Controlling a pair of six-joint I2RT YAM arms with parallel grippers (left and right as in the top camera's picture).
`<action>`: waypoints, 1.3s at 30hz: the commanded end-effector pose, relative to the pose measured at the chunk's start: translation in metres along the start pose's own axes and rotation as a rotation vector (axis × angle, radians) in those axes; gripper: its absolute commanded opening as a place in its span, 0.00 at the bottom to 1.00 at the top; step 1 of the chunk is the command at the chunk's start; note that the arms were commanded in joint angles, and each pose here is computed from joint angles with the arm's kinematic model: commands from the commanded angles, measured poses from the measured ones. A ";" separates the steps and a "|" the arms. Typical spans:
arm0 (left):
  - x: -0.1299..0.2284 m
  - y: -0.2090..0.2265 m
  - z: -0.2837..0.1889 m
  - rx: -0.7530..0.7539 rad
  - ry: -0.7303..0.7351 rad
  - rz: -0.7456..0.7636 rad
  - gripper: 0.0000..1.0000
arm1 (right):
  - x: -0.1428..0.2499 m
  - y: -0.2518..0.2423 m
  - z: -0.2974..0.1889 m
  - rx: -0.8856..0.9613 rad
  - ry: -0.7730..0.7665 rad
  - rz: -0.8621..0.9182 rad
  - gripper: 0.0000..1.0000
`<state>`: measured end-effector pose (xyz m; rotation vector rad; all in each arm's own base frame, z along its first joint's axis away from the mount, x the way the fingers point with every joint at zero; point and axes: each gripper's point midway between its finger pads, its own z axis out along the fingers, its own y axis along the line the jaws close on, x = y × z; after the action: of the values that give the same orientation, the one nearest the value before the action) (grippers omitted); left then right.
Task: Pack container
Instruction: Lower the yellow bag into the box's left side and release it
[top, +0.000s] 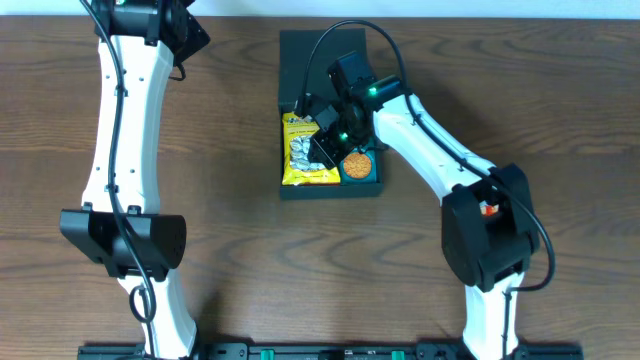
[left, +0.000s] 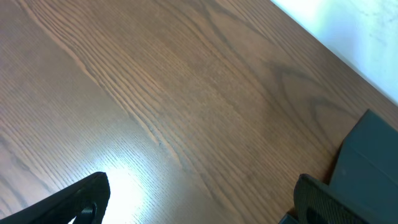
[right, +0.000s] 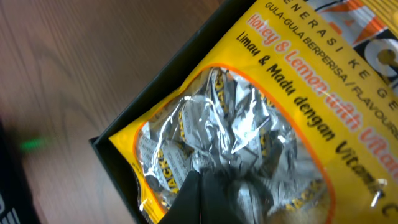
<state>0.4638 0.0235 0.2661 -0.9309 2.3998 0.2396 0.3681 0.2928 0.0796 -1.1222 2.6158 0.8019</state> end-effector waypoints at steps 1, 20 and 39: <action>-0.007 0.003 -0.011 0.014 -0.024 -0.011 0.95 | 0.006 -0.002 0.015 -0.011 0.027 0.013 0.01; -0.010 0.000 -0.012 0.025 -0.035 -0.017 0.95 | -0.018 0.004 -0.008 0.000 -0.036 -0.005 0.01; -0.011 0.000 -0.012 0.027 -0.037 -0.019 0.95 | 0.010 0.019 -0.007 -0.034 0.084 -0.097 0.01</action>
<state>0.4671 0.0232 0.2677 -0.9301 2.3860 0.2298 0.3476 0.2876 0.0868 -1.2650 2.6449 0.7973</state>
